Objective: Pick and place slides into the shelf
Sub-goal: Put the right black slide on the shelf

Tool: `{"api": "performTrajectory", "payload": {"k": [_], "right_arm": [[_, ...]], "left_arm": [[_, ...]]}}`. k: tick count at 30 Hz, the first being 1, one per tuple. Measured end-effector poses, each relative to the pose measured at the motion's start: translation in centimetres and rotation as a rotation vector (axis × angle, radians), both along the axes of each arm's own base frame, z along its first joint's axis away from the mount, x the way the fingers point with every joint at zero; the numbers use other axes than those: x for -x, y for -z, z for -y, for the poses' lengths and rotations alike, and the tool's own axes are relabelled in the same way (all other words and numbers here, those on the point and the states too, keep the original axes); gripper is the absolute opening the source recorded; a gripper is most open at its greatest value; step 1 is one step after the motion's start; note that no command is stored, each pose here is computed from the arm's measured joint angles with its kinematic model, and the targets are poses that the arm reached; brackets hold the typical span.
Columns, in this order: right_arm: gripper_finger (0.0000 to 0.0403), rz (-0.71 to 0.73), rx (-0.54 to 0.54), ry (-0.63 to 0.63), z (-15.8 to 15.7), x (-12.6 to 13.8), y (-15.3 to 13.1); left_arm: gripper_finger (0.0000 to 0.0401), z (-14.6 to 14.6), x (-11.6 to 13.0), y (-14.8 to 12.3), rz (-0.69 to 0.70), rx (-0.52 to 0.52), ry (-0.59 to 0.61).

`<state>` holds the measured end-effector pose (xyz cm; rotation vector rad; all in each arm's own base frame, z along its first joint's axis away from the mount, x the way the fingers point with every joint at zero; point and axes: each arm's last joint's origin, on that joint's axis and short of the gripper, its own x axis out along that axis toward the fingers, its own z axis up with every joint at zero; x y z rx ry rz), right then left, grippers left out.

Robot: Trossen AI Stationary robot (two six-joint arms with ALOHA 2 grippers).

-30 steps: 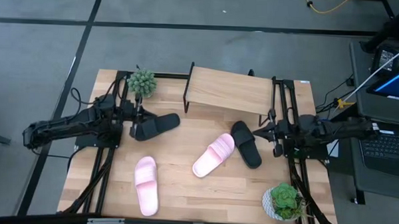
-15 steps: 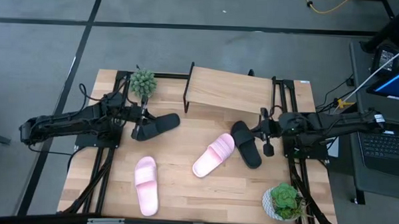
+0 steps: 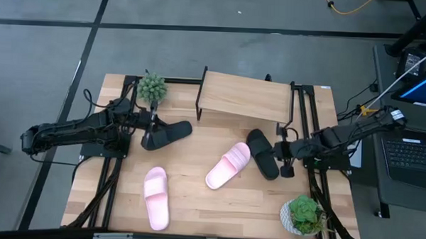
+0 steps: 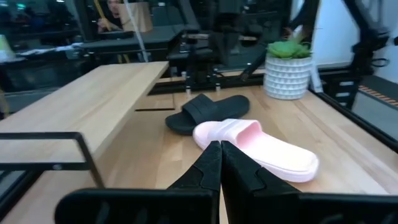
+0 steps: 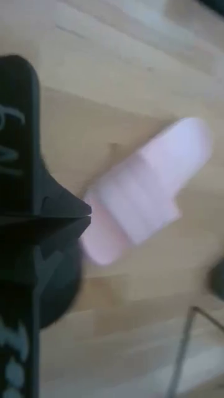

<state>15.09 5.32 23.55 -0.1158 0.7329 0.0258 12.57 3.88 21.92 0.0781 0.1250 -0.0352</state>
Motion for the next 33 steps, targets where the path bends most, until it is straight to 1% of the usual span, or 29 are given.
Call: {"api": "performTrajectory", "payload": {"k": [2, 7, 15, 20, 30, 33], "right_arm": [[0.0, -0.026, -0.012, 0.023, -0.4, 0.4, 0.1], [0.0, -0.013, -0.036, 0.037, -2.0, 0.7, -0.4], [0.0, -0.023, 0.035, -0.007, -4.6, 0.5, 0.0], [0.0, -0.044, -0.015, 0.041, -5.1, 0.5, 0.4], [0.0, -0.037, -0.025, 0.016, -5.4, 0.9, 0.2], [0.0, -0.046, -0.036, 0.032, -5.3, 1.0, 0.3]], "left_arm": [[0.0, -0.1, 0.0, 0.0, 0.001, -0.004, -0.022], [0.0, -0.1, 0.0, 0.0, 0.002, -0.003, -0.028], [0.0, -0.1, 0.0, -0.1, 0.009, -0.005, -0.029], [0.0, -0.1, 0.0, -0.1, 0.008, 0.017, -0.031], [0.0, -0.1, 0.0, -0.1, 0.008, 0.018, -0.031], [0.0, -0.1, 0.0, -0.1, 0.008, 0.018, -0.031]]}}
